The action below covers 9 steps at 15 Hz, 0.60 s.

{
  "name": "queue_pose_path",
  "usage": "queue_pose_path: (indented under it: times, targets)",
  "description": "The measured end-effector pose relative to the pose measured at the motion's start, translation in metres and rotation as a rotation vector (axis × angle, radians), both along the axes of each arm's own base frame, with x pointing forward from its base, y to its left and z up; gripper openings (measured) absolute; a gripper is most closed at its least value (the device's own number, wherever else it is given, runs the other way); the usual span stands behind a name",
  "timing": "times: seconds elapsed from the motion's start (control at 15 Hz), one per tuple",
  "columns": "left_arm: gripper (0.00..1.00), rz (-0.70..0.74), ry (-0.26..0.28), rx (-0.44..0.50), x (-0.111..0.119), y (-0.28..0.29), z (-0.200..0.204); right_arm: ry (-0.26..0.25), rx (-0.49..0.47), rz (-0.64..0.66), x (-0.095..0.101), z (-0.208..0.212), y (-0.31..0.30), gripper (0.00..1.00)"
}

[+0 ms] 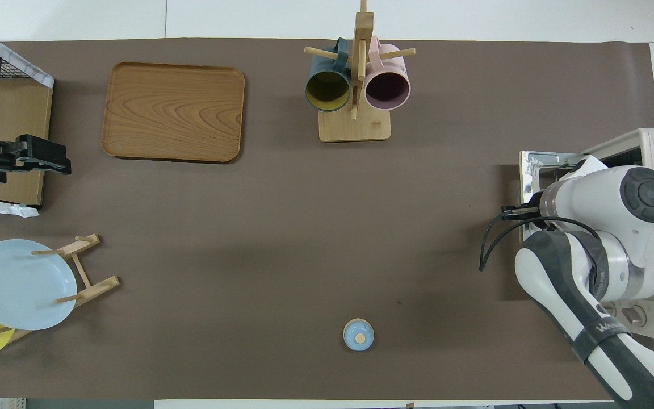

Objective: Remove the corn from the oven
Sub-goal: 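Reach the right gripper into the toaster oven toward the green plate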

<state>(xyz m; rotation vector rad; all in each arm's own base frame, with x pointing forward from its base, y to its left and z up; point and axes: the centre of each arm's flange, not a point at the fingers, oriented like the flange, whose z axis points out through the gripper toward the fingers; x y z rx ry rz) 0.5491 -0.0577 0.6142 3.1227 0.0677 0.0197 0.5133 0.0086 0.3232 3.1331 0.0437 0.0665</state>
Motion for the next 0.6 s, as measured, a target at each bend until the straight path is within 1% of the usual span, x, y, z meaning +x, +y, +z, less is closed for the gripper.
queue_pose_path:
  times: [0.2, 0.6]
  targets:
    - [1.0, 0.0, 0.0, 0.0, 0.0, 0.0, 0.0, -0.01, 0.001, 0.002, -0.0018, -0.0124, 0.0009, 0.01]
    - [1.0, 0.0, -0.002, 0.0, 0.0001, 0.0, 0.0003, -0.009, 0.009, -0.016, -0.0018, -0.0135, 0.0002, 0.01]
